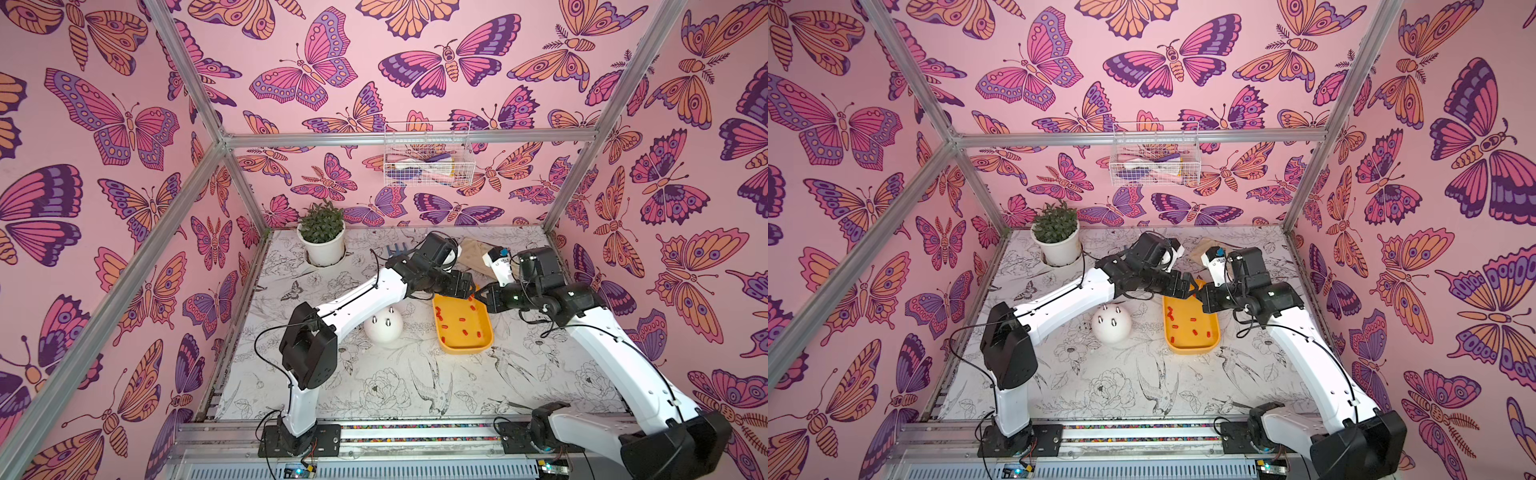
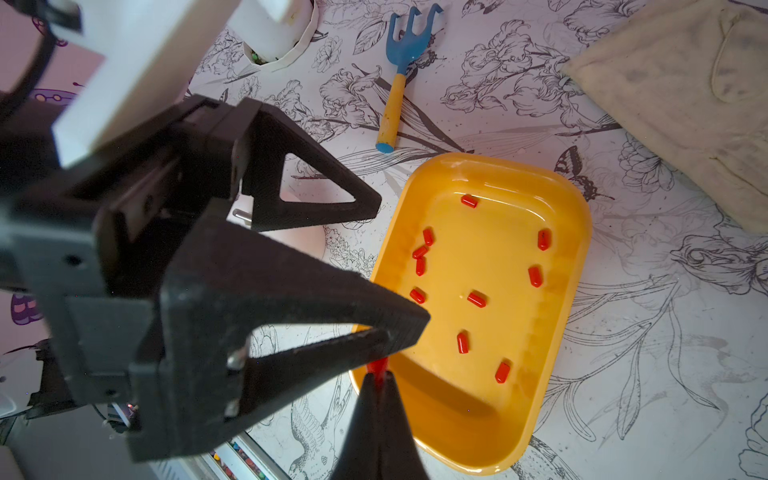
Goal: Cover the protruding screws with screw protection sleeves
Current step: Pick up the screw protection sleeve from the storage box.
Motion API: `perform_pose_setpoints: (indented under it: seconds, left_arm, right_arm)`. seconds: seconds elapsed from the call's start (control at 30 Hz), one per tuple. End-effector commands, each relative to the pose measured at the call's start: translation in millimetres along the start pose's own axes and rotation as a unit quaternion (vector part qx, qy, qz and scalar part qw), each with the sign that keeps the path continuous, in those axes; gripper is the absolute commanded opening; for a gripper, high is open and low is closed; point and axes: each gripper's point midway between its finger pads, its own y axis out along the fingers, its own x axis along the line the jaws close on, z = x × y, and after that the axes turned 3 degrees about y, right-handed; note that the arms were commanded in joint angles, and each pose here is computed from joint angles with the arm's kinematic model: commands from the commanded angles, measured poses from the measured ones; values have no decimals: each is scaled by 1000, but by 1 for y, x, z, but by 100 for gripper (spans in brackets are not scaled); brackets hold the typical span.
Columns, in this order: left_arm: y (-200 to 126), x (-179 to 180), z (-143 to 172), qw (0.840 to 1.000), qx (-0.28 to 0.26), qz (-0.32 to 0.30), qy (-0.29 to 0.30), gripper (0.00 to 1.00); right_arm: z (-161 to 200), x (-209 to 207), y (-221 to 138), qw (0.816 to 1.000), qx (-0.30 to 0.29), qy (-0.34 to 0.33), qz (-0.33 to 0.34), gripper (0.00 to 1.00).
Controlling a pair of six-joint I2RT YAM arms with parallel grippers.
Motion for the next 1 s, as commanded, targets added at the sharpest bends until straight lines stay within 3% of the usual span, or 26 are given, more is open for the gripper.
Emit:
perform_pose_setpoints:
  seconds: [0.0,0.57,0.77,0.97]
  left_arm:
    - [8,7,17,1000,27,-12,2,88]
    - [-1,13,6,999,5,-32,2,88]
    - [-32,37,-29,997,-46,-60,-13,90]
    - [-82,70,-50,991,-85,-97,-27,91]
  right_arm:
    - [-17,9,-13,999,-32,-21,-9,2]
    - [-16,12,-11,999,-25,-17,-16,2]
    - [-12,16,-12,1000,-15,-22,-14,2]
    - [-8,23,-14,1000,-5,-26,-8,2]
